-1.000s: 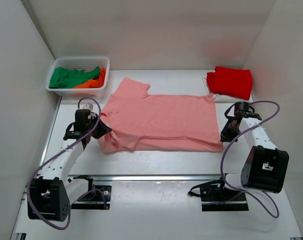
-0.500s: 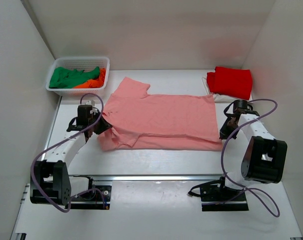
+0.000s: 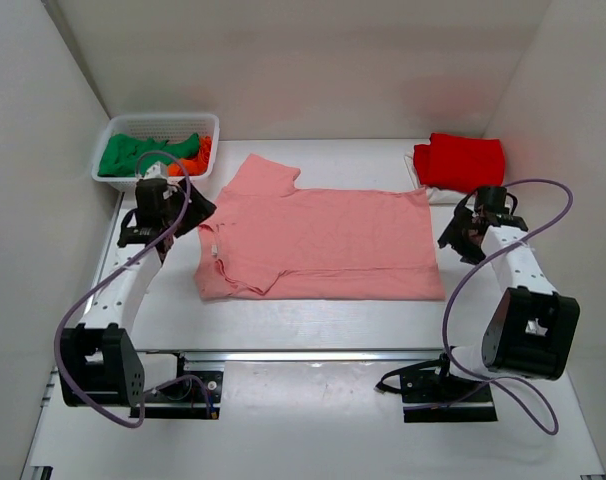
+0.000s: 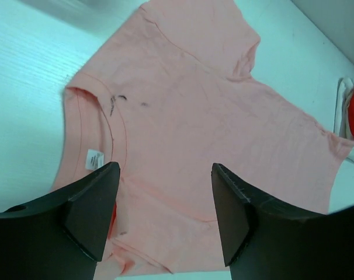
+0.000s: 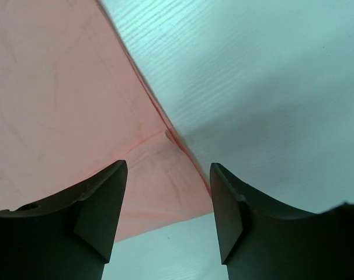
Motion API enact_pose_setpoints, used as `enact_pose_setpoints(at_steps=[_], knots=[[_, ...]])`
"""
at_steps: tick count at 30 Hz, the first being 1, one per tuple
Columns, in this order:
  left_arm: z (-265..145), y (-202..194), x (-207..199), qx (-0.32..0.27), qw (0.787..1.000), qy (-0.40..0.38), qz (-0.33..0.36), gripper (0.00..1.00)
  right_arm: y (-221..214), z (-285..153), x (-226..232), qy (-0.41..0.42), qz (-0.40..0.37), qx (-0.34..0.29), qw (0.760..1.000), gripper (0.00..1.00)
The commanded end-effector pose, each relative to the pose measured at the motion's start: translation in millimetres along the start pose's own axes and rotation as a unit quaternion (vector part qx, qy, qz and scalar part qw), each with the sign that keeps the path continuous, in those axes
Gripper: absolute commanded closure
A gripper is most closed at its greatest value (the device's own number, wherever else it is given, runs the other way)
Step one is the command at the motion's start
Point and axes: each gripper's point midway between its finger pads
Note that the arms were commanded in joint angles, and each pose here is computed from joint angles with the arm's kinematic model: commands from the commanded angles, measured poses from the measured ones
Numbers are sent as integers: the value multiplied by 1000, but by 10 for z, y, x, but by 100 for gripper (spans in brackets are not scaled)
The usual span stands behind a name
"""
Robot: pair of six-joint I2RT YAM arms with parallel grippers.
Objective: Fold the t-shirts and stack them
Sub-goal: Fold the flattened tshirt in 1/3 of the way
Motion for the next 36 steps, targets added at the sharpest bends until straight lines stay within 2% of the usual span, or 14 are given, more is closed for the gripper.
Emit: enact_pose_setpoints(at_steps=[1, 7, 9, 11, 15, 20, 22, 27, 32, 36], knots=[[-239, -246, 290, 29, 998, 58, 17, 26, 4, -159, 91, 9, -1, -33, 999, 44], [-341, -1061, 834, 130, 984, 115, 29, 29, -353, -109, 595, 97, -28, -14, 995, 45], [-325, -1271, 1025, 155, 977, 144, 27, 31, -409, -73, 756, 120, -40, -9, 992, 51], [-269, -1424, 1181, 173, 969, 172, 24, 31, -493, -19, 850, 124, -47, 2, 991, 51], [-226, -1451, 1405, 159, 964, 213, 18, 32, -734, 145, 916, 131, -74, 43, 988, 52], [-284, -1256, 1609, 123, 955, 268, 36, 31, -1044, 327, 500, 57, -87, 134, 986, 49], [-354, -1267, 1695, 131, 950, 280, 45, 30, -1130, 343, 287, 33, -70, 164, 983, 49], [-447, -1465, 1517, 161, 952, 255, 56, 33, -1203, 251, 164, 32, -71, 168, 983, 47], [-614, -1753, 1390, 196, 952, 226, 66, 36, -1392, 184, 134, 26, -101, 207, 973, 44], [-727, -1729, 1204, 203, 958, 193, 54, 40, -1551, 83, 37, 11, -116, 235, 965, 41]])
Point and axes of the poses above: each gripper's point midway between its finger pads, its own z axis out along the fingers, its own x axis along the line the jaws close on, y = z × x, and after that the axes turned 12 degrees about -z, right-handed
